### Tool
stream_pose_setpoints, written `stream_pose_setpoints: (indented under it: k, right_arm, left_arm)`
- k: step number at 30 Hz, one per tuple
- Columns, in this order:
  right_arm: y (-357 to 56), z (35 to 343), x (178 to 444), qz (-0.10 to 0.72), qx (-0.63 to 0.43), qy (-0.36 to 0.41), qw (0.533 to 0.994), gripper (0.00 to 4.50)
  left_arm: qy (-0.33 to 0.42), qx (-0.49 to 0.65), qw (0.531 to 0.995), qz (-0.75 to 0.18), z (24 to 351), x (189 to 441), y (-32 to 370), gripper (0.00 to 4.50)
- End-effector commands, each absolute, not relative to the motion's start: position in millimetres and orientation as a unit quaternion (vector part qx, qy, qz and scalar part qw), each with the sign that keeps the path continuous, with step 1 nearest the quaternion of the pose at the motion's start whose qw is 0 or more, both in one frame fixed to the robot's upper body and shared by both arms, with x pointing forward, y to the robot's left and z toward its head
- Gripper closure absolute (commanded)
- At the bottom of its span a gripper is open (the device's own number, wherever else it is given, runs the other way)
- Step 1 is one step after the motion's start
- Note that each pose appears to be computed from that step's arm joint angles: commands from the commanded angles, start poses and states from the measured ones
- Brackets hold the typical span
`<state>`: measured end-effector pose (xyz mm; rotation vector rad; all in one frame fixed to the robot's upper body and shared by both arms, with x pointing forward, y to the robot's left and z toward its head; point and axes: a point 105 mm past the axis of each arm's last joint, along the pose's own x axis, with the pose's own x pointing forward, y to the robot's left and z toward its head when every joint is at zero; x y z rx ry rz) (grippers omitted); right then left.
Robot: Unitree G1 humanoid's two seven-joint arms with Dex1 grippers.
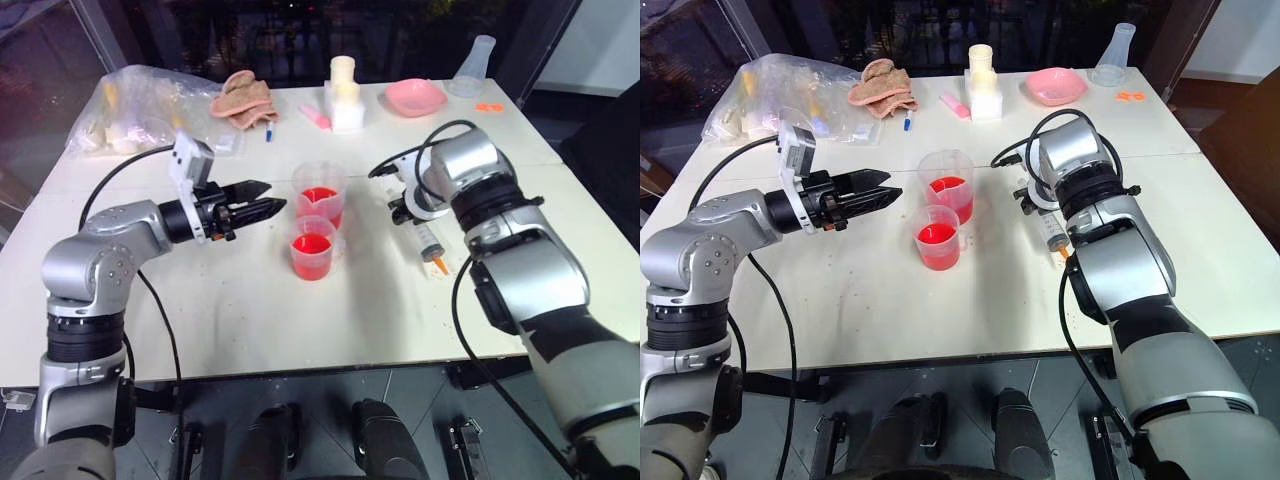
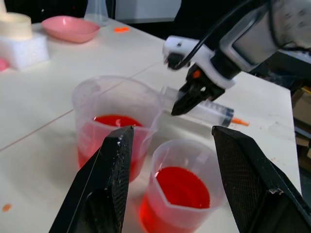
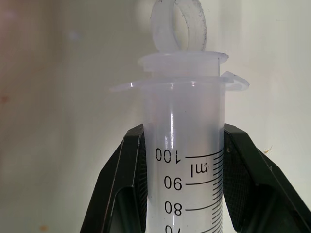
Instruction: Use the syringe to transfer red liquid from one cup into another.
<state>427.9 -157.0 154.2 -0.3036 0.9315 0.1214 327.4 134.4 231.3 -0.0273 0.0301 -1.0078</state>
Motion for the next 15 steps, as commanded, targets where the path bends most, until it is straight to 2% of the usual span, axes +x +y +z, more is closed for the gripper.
stream_pose_setpoints:
  k: [1,2,5,9,15]
  right_arm:
    - [-154.2,160.5,436.7,0.061,-0.152,0.418,0.893,2.05]
    - [-152.8,160.5,437.2,0.063,-0.152,0.417,0.894,1.68]
    - [-151.0,160.2,437.5,0.066,-0.15,0.417,0.894,0.17]
    - [-155.5,167.3,438.0,0.065,-0.149,0.412,0.897,0.07]
    - [-166.5,211.8,430.5,0.067,-0.149,0.383,0.909,0.07]
  left_arm:
    - [-0.006,-0.005,0.878,-0.479,242.4,321.8,137.5,1.78]
    - [-0.006,-0.005,0.878,-0.479,242.6,321.7,137.6,1.78]
    - [-0.01,-0.019,0.876,-0.483,246.2,321.5,136.9,1.78]
    - [-0.014,-0.03,0.868,-0.496,252.1,318.6,135.7,1.78]
    - [-0.011,-0.024,0.865,-0.502,253.6,315.4,138.6,1.78]
